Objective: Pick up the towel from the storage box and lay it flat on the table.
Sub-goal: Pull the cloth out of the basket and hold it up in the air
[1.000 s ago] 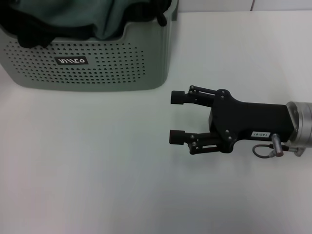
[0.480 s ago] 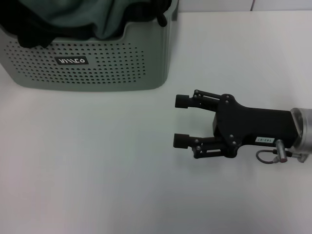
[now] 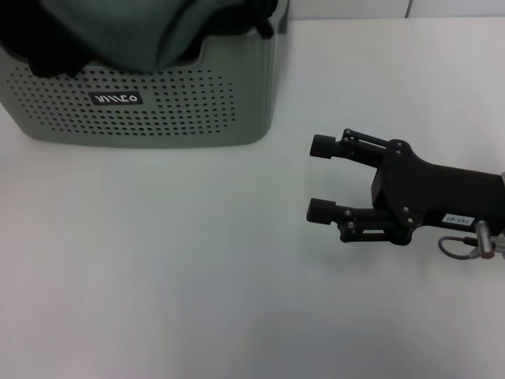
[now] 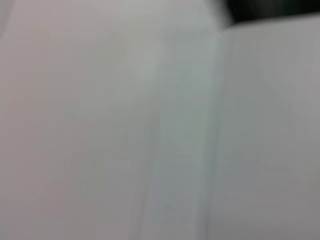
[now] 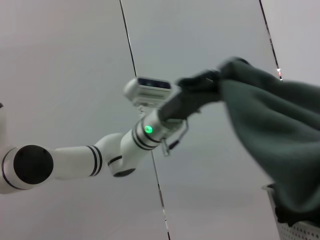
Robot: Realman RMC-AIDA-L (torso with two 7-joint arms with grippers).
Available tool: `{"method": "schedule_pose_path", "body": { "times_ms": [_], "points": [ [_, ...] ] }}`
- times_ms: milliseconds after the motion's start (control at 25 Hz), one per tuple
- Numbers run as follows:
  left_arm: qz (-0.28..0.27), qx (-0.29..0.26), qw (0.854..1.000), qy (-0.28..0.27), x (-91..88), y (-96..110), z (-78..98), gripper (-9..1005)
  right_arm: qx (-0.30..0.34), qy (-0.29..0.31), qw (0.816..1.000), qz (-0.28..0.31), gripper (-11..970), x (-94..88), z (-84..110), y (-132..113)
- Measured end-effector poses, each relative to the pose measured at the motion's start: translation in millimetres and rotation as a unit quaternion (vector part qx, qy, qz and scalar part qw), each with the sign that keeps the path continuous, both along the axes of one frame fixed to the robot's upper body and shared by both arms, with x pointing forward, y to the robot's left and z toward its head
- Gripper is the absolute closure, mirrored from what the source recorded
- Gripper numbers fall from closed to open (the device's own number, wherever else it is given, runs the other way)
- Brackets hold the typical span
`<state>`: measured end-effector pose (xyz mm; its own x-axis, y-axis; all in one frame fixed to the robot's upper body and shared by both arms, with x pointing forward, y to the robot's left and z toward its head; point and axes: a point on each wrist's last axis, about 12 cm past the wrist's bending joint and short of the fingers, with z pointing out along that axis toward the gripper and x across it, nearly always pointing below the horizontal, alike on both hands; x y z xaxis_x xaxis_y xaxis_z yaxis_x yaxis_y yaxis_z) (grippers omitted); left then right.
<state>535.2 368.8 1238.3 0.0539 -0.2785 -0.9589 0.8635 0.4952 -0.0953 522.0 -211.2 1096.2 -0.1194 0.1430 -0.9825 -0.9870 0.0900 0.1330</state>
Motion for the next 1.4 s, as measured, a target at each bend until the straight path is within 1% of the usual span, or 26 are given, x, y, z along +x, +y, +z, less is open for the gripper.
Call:
{"method": "schedule_pose_path", "body": {
  "times_ms": [80,120,160,200,360,400,520,600,800,1000,1120,1240,1360,1400],
  "points": [
    [-0.047,-0.025,0.997,-0.064,-13.4,-4,2.5,934,0.003,-0.004,1.000,-0.001,88,0.5,1.4,-1],
    [-0.047,-0.025,0.997,-0.064,-13.4,-4,2.5,943,0.006,-0.009,1.000,0.000,88,0.3,2.5,-2],
    [-0.060,-0.034,0.994,-0.082,-17.6,-4,3.2,952,0.010,-0.014,1.000,-0.001,88,0.2,3.5,-2],
    [-0.093,-0.061,0.985,-0.131,-29.5,-5,4.0,953,0.015,-0.020,1.000,-0.003,88,0.2,4.8,-3],
    [-0.117,-0.044,0.983,-0.137,-33.7,-6,2.7,957,0.049,-0.053,0.997,-0.016,88,-1.5,12.1,-9],
    [-0.146,-0.013,0.980,-0.131,-35.8,-9,1.6,957,0.058,-0.060,0.996,-0.019,88,-2.1,14.2,-11],
    [-0.181,0.027,0.976,-0.115,-36.5,-11,0.3,958,0.086,-0.077,0.993,-0.025,88,-3.0,21.6,-18],
    [-0.210,0.063,0.971,-0.096,-36.4,-14,-2.9,958,0.096,-0.084,0.991,-0.027,89,-2.7,25.4,-22],
    [-0.273,0.153,0.948,-0.066,-36.3,-27,-10.0,959,0.087,-0.082,0.993,-0.014,89,3.3,32.4,-28],
    [-0.310,0.208,0.925,-0.070,-32.2,-44,-8.4,959,0.052,-0.062,0.997,0.020,89,12.3,38.9,-30],
    [-0.325,0.228,0.914,-0.080,-27.6,-52,-6.1,960,0.025,-0.049,0.998,0.043,93,19.6,41.7,-23],
    [-0.338,0.235,0.907,-0.087,-23.1,-59,-3.7,961,-0.004,-0.031,0.997,0.075,99,27.2,44.2,-9],
    [-0.350,0.241,0.901,-0.090,-20.3,-66,-2.4,961,-0.014,-0.025,0.995,0.100,105,31.2,48.0,3],
    [-0.354,0.242,0.899,-0.091,-19.7,-68,-2.2,961,-0.020,-0.020,0.993,0.111,107,35.1,51.2,12]
  ]
}}
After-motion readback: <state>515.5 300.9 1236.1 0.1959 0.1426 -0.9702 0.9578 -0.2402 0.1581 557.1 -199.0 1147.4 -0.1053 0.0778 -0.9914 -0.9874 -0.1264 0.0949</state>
